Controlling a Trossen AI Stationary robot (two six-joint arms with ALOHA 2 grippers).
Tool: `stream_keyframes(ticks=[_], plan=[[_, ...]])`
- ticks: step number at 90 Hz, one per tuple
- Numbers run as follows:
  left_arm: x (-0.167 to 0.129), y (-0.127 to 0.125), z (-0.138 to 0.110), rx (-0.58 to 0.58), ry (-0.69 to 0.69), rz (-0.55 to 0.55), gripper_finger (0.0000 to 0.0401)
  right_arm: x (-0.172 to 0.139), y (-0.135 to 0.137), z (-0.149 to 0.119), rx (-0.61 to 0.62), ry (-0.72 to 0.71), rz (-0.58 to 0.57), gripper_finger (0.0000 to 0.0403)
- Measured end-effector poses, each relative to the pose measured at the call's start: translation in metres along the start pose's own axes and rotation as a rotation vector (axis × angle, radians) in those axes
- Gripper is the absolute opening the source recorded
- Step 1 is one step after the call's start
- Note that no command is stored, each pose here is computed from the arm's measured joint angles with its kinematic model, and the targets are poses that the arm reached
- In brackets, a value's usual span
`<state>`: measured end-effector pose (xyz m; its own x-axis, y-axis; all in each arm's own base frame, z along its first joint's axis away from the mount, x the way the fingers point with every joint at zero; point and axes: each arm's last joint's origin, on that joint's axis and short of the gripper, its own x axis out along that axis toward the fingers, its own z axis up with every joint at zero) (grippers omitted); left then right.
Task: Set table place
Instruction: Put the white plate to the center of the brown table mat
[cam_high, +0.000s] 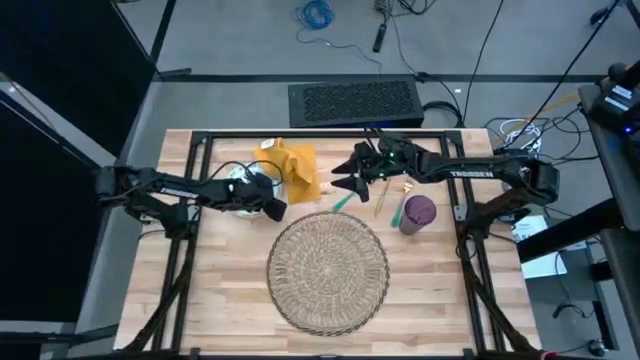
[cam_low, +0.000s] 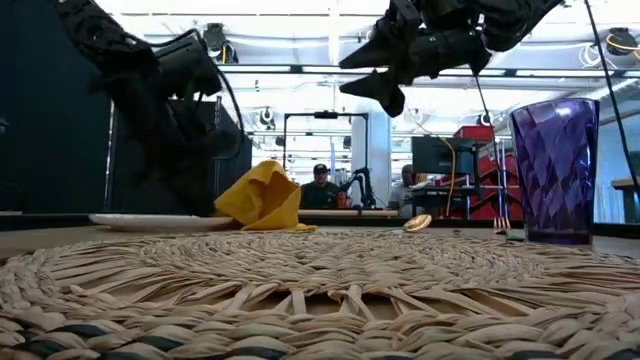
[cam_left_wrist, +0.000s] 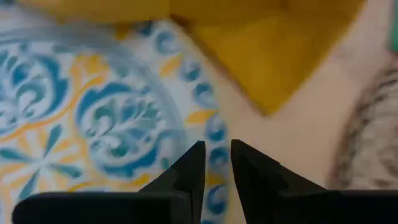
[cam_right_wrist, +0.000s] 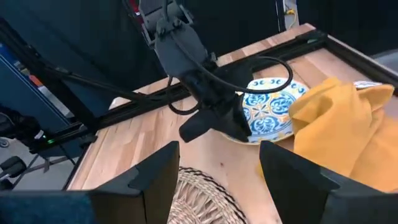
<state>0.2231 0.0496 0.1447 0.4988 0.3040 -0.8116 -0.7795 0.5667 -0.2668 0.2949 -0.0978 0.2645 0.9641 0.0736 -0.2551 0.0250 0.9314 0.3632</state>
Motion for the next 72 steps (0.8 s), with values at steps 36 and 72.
stream_keyframes(ticks=[36,72], plan=[[-0.046,0.016,0.012,0.060,-0.064,0.231,0.0063,0.000,0.000,-0.002,-0.008,0.023,-0.006,0.0210],[-0.050,0.058,0.005,-0.100,0.013,0.471,0.0063,0.000,0.000,-0.002,0.003,0.021,-0.004,0.0210]])
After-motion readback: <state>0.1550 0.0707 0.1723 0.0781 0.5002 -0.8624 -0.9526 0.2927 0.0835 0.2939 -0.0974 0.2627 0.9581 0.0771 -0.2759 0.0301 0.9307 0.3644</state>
